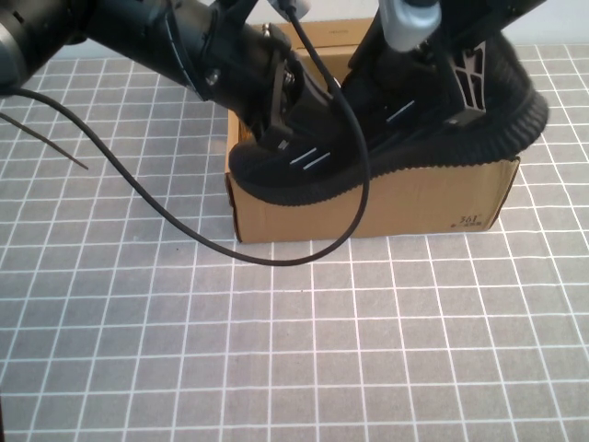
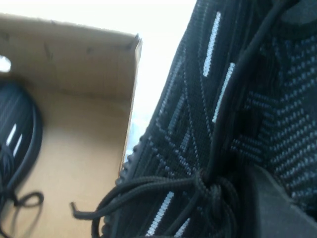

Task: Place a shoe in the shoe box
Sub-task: Place the shoe in the shoe box

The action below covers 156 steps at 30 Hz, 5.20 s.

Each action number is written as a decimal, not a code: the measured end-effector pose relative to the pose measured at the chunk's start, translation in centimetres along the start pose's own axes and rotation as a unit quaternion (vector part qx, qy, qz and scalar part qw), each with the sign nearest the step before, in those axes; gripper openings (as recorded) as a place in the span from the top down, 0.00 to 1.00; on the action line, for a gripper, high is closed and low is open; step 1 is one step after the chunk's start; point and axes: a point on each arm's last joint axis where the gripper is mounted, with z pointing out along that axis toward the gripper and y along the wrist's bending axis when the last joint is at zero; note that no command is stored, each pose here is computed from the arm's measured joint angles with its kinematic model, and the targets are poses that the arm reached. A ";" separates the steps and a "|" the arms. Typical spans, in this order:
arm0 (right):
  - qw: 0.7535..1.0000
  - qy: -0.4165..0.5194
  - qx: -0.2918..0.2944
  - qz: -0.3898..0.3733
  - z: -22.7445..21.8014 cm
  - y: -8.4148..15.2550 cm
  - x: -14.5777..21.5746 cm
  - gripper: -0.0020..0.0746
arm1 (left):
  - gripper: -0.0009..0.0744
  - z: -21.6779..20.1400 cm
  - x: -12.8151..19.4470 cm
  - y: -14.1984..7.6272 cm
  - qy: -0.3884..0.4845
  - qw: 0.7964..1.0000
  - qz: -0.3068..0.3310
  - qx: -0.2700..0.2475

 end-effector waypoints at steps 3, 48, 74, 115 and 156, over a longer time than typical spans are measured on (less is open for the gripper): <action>0.999 0.004 0.004 0.038 -0.1 0.0 0.0 0.66 | 0.94 0.1 0.3 0.1 0.014 1.000 -0.008 -0.005; 0.842 0.057 0.210 0.494 -14.4 20.1 4.9 0.99 | 0.95 6.4 2.4 7.3 -0.001 0.978 0.142 -0.153; 0.841 0.047 0.217 0.493 -13.8 19.8 5.2 0.99 | 0.95 9.2 5.1 7.9 0.029 0.981 0.167 -0.094; 0.841 0.036 0.223 0.491 -13.8 19.6 5.1 0.99 | 0.96 11.2 2.8 7.4 0.084 0.966 0.206 -0.131; 0.840 0.043 0.222 0.493 -11.8 19.8 6.3 0.99 | 0.96 11.7 3.5 7.0 0.115 0.982 0.105 -0.105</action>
